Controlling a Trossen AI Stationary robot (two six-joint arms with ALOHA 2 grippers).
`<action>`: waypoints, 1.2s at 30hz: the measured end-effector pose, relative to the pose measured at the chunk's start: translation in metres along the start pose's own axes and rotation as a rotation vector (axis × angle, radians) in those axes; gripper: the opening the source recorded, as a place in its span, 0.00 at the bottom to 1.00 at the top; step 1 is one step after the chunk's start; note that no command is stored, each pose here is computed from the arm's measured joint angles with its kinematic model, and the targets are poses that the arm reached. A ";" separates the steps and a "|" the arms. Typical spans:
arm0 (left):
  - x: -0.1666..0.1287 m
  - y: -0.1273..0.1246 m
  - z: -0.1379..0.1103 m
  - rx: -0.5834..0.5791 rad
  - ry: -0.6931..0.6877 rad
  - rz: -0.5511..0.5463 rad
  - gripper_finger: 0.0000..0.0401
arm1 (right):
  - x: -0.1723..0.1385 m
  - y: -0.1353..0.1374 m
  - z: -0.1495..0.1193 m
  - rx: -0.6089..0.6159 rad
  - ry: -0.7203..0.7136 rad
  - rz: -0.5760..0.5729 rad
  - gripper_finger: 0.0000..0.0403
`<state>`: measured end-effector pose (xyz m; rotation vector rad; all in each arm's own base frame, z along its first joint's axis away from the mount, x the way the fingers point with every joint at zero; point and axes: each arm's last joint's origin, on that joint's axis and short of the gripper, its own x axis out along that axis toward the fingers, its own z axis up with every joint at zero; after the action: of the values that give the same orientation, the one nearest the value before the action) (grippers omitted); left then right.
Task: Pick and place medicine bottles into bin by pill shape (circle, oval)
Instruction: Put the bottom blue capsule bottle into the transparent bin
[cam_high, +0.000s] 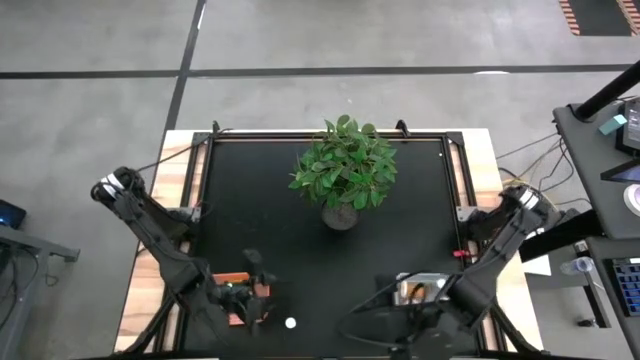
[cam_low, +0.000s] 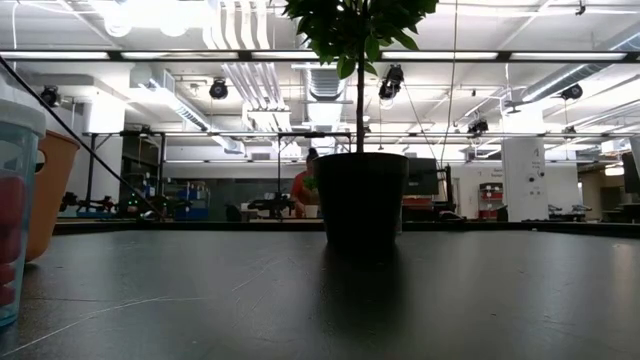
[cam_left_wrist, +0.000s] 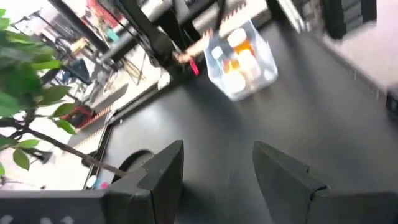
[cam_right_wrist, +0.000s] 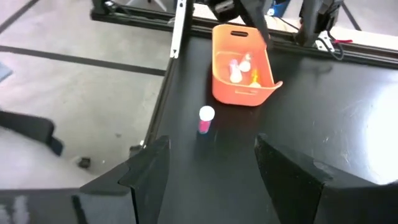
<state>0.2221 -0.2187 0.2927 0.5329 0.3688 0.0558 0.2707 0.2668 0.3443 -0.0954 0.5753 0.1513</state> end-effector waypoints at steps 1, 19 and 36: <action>-0.002 0.003 -0.003 -0.034 -0.029 0.004 0.44 | 0.007 0.001 0.002 0.004 0.003 -0.009 0.56; -0.021 0.022 -0.069 -0.239 -0.182 0.014 0.44 | 0.136 -0.003 0.016 0.037 0.111 -0.059 0.58; -0.024 0.026 -0.068 -0.270 -0.210 0.017 0.44 | 0.221 -0.019 -0.011 0.052 0.215 -0.088 0.79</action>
<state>0.1761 -0.1666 0.2599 0.2715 0.1476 0.0647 0.4512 0.2724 0.2150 -0.0870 0.7875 0.0409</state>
